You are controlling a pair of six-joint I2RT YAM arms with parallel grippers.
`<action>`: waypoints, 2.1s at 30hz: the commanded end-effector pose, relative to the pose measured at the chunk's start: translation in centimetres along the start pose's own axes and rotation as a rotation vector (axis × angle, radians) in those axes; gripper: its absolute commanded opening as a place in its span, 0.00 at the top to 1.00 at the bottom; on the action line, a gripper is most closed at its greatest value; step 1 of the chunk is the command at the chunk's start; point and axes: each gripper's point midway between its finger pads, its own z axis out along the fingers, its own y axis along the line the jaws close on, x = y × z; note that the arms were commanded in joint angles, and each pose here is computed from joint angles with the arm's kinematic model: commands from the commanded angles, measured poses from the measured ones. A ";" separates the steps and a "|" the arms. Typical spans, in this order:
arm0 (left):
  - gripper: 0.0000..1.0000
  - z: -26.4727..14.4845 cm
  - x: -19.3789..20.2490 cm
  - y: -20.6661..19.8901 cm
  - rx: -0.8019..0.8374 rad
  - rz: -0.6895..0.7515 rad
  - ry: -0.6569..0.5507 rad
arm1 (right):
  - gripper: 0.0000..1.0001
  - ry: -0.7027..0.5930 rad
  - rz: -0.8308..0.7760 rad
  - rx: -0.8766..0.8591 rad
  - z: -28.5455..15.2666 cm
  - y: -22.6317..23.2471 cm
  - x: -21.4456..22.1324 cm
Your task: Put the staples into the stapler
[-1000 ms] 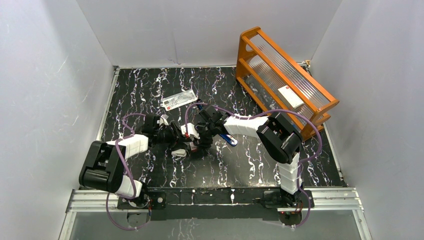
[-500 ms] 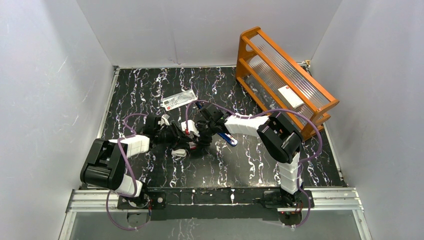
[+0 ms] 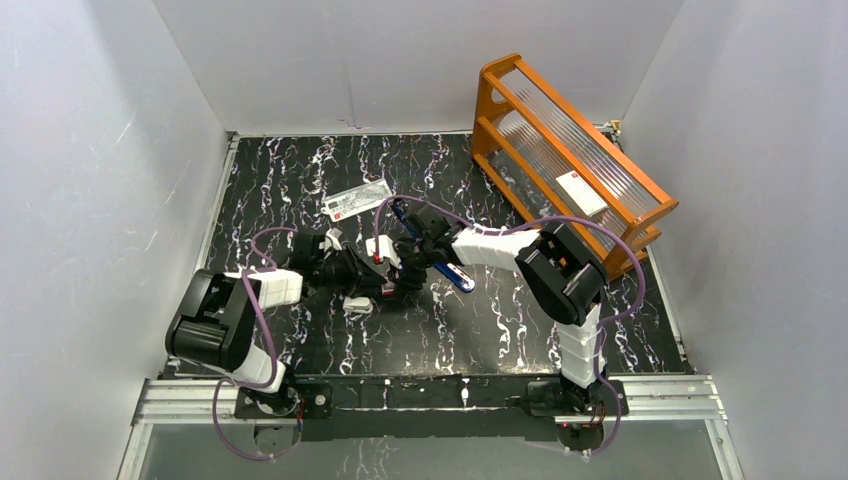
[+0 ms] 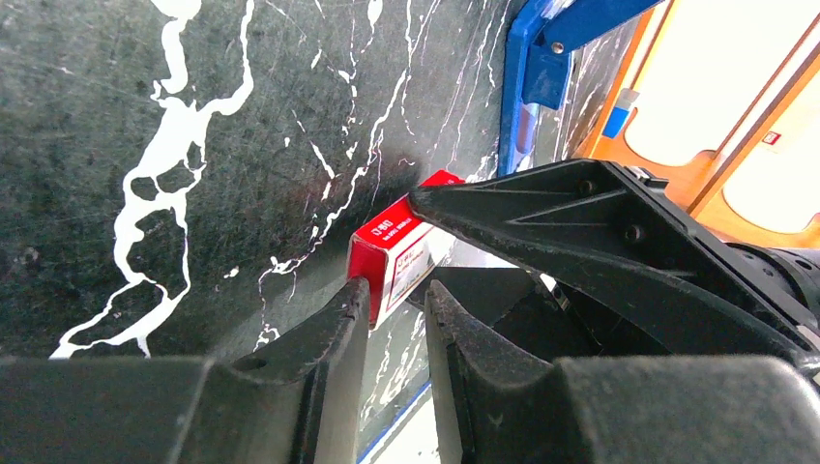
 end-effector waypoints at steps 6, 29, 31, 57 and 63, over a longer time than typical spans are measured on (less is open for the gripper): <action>0.75 0.4 1.2 -1.5 0.062 0.029 0.063 | 0.52 -0.093 -0.042 -0.005 0.1 -0.5 -3.3; 1.00 1.6 0.8 0.8 -0.059 0.140 0.127 | 0.22 0.042 -0.029 0.037 -1.4 -0.7 0.4; 1.00 1.5 0.6 0.9 -0.067 0.154 0.133 | 0.19 0.049 -0.033 0.047 -2.3 -0.8 0.7; 1.00 0.7 -0.7 0.4 -0.089 0.197 0.212 | 0.43 0.098 0.004 0.046 -3.0 -0.3 4.0; 1.00 0.8 -0.4 0.3 -0.071 0.186 0.221 | 0.44 0.089 0.012 0.068 -2.8 -0.6 4.1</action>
